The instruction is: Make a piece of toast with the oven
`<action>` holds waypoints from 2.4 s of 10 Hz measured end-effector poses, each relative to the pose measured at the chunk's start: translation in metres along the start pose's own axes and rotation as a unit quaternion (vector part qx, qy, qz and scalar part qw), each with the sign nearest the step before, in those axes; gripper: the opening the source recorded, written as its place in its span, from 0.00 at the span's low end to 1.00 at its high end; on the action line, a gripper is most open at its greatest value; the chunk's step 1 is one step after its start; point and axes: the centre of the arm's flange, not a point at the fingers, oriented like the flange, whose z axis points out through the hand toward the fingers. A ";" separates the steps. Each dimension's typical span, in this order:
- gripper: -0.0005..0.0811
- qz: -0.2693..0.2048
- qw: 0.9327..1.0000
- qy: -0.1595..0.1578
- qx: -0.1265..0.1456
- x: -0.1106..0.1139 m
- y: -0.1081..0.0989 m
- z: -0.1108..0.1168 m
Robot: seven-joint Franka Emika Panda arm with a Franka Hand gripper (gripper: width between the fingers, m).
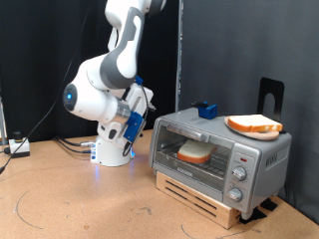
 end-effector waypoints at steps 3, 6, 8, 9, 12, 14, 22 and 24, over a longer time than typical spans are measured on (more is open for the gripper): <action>0.99 -0.021 0.999 -0.025 0.008 -0.002 -0.002 -0.006; 0.99 -0.108 0.991 -0.068 0.039 -0.006 -0.014 -0.043; 0.99 -0.129 0.989 -0.051 0.057 0.001 -0.015 -0.071; 0.99 -0.134 0.988 -0.036 0.061 0.004 -0.015 -0.085; 0.99 -0.124 0.989 0.007 0.086 0.019 -0.014 -0.118; 0.99 -0.127 0.988 -0.008 0.082 0.017 -0.015 -0.114; 0.99 -0.116 0.980 -0.008 0.164 0.083 -0.073 -0.099; 0.99 -0.117 0.977 -0.014 0.180 0.083 -0.076 -0.097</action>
